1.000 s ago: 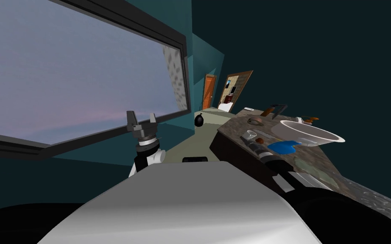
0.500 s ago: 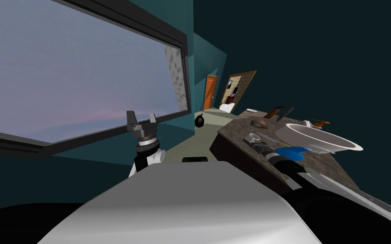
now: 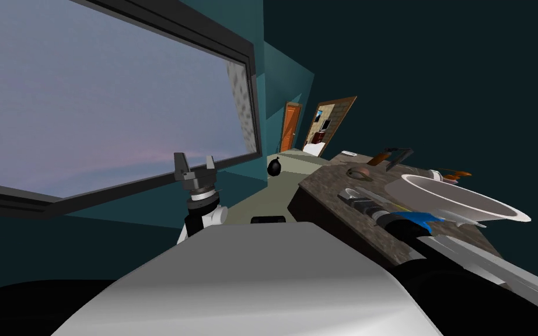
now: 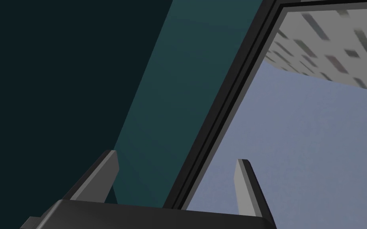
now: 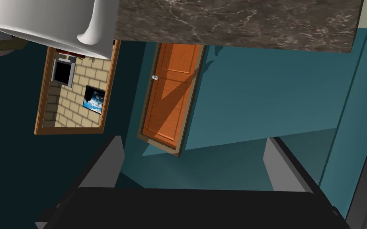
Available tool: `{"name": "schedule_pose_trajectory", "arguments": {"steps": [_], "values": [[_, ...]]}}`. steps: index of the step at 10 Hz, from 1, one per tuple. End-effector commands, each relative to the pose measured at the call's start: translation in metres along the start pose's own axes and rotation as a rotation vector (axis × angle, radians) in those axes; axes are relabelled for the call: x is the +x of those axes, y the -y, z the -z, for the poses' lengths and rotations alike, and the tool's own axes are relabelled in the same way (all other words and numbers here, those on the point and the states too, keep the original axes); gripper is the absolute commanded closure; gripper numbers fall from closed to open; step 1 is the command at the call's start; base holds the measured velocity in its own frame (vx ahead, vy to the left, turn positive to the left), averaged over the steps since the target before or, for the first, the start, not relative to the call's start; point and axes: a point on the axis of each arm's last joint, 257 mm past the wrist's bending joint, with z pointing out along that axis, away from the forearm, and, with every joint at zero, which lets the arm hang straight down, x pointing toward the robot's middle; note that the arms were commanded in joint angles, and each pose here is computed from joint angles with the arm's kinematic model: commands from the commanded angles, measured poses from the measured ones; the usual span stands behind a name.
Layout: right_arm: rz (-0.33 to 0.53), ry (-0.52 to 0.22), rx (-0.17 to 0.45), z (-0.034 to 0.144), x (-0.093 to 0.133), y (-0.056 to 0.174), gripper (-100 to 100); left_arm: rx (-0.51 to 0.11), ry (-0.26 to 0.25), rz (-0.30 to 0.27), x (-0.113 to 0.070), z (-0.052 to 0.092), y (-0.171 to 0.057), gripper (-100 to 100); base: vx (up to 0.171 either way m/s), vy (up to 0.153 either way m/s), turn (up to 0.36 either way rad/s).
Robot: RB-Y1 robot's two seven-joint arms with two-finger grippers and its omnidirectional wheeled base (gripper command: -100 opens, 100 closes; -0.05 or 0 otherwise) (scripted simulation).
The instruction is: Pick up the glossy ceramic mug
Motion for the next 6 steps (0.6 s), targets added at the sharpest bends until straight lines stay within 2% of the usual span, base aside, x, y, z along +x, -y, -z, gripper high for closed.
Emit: {"name": "schedule_pose_trajectory", "arguments": {"steps": [1,4,6], "values": [[0.087,-0.045,-0.003,0.001,0.007,0.008,-100,0.0,0.0,0.0,0.0,0.0,0.0,0,0.092,-0.089,0.045],[0.219,-0.122,-0.014,0.004,0.024,0.019,-100,0.0,0.0,0.0,0.0,0.0,0.0,0,0.062,-0.102,0.046],[0.282,-0.17,-0.026,0.008,0.037,0.024,-100,0.0,0.0,0.0,0.0,0.0,0.0,0,0.045,-0.068,0.031]]}}
